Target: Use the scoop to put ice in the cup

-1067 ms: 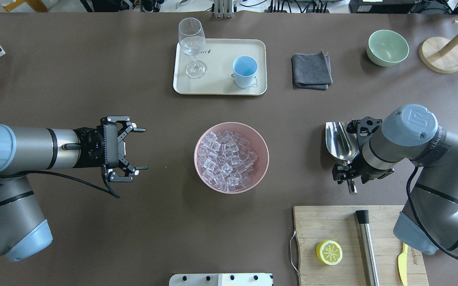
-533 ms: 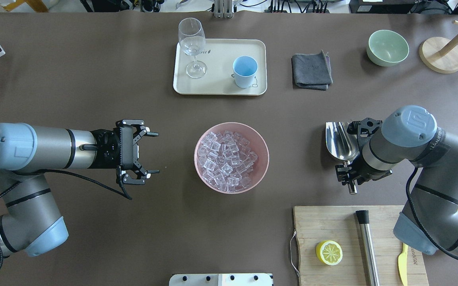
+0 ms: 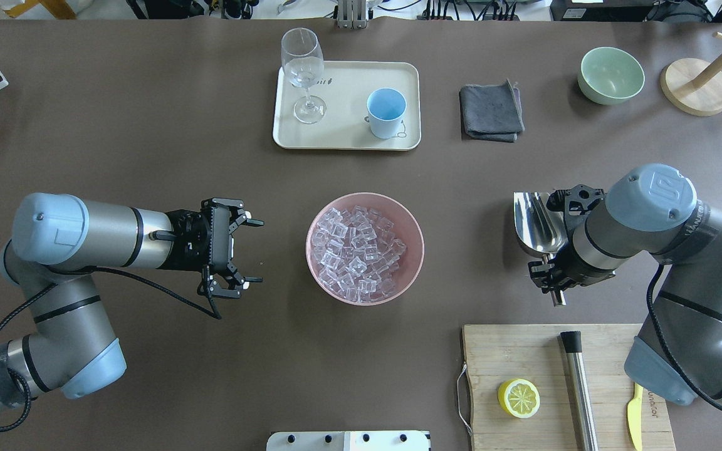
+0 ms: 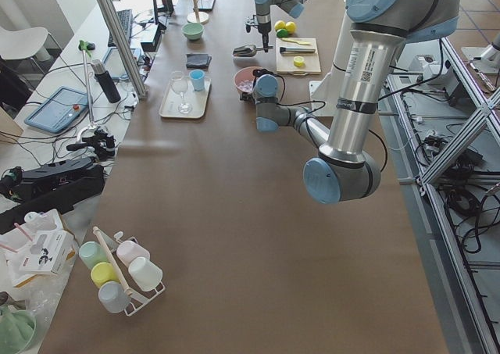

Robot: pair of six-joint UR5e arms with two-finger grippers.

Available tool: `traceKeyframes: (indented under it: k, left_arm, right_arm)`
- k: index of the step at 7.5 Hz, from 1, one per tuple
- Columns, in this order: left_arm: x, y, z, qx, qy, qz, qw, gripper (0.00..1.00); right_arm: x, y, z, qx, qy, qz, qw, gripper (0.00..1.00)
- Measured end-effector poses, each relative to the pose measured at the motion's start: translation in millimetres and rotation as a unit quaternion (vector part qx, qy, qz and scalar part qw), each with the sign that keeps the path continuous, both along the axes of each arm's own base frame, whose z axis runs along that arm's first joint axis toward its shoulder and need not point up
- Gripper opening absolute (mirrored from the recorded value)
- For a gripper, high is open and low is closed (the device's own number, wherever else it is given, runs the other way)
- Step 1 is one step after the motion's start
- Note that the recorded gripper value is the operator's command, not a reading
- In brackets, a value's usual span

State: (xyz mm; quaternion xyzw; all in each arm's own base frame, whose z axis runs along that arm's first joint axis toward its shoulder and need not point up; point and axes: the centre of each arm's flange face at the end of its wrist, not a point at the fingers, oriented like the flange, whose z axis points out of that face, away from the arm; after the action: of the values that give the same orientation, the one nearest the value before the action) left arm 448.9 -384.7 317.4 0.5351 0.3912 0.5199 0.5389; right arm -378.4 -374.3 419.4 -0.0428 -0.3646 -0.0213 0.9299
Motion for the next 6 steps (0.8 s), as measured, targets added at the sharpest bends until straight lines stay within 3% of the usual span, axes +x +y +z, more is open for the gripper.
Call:
traceKeyframes:
  k: [3, 4, 6]
  left_arm:
    - [32.4, -4.9, 2.5, -0.007, -0.003, 0.026, 0.9996, 0.99]
    - [39.4, -7.3, 3.5, -0.008, -0.002, 0.031, 0.9995, 0.99]
    - [45.5, -10.2, 6.8, -0.009, -0.003, 0.035, 0.9993, 0.99]
  right_arm:
    - [47.6, -14.3, -27.1, 0.041, -0.010, 0.002, 0.9991, 0.00]
    - [77.2, -25.5, -40.1, 0.068, -0.004, -0.003, 0.9977, 0.00]
    - [137.6, -49.2, -50.3, 0.139, 0.020, -0.054, 0.9885, 0.00]
